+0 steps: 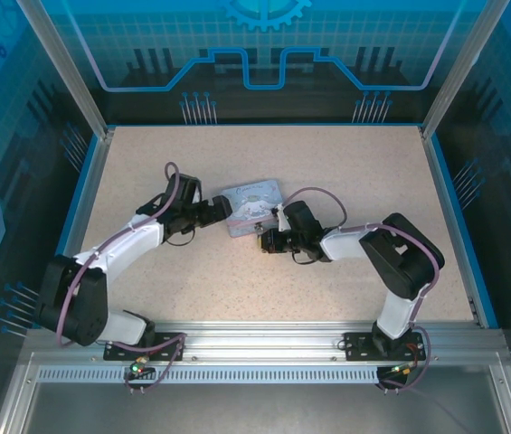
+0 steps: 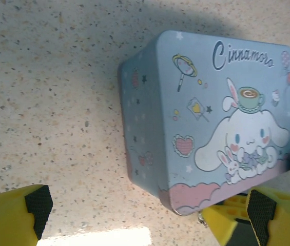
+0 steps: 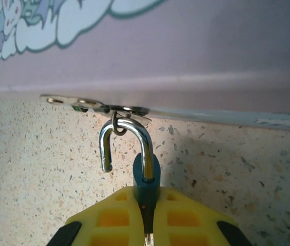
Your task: Unlock the padlock with the key
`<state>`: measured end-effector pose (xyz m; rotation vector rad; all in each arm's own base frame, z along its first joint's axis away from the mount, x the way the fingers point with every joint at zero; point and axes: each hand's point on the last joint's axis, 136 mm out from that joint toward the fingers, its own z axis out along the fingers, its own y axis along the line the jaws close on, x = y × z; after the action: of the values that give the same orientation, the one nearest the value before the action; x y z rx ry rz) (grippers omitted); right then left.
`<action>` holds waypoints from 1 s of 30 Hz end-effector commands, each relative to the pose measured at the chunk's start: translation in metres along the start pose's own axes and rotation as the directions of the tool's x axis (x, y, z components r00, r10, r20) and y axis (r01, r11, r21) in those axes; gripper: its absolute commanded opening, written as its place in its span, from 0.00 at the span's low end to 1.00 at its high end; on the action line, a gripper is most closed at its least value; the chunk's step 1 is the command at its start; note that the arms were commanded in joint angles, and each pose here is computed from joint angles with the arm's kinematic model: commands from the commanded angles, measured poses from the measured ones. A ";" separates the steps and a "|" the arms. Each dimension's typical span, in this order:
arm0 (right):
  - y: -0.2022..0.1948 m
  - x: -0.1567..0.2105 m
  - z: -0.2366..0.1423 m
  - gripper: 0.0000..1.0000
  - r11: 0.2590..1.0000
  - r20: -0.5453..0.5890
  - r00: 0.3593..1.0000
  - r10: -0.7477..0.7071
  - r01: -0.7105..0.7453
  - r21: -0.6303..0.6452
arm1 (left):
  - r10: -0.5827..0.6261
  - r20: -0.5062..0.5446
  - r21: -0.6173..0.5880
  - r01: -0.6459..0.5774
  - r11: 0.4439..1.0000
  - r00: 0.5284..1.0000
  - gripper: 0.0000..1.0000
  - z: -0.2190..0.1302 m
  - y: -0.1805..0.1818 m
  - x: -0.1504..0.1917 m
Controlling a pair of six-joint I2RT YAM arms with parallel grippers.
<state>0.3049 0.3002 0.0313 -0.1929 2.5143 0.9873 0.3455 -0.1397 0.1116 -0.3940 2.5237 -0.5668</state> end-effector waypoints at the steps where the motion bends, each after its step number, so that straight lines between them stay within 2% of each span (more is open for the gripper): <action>1: 0.009 -0.003 -0.004 0.00 0.995 -0.010 0.995 0.102 -0.102 -0.010 | 0.066 0.013 -0.070 -0.065 0.995 0.998 0.99 0.003 0.002 -0.004; 10: 0.014 -0.002 -0.001 0.00 0.973 0.004 0.973 0.231 -0.231 -0.016 | 0.103 0.016 -0.139 -0.100 0.985 0.995 0.99 0.015 0.010 -0.003; 19: 0.006 0.008 0.009 0.00 0.930 0.037 0.930 0.366 -0.364 -0.044 | 0.092 0.007 -0.166 -0.089 0.982 0.996 0.99 0.025 0.017 -0.001; 30: -0.004 0.020 0.009 0.00 0.942 0.004 0.942 0.336 -0.336 0.006 | 0.101 0.044 -0.104 -0.096 0.990 0.994 0.99 0.003 -0.005 -0.016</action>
<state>0.3124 0.3153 0.0502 0.1899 2.4434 1.1810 0.3536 -0.1330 0.0872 -0.3534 2.5715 -0.3485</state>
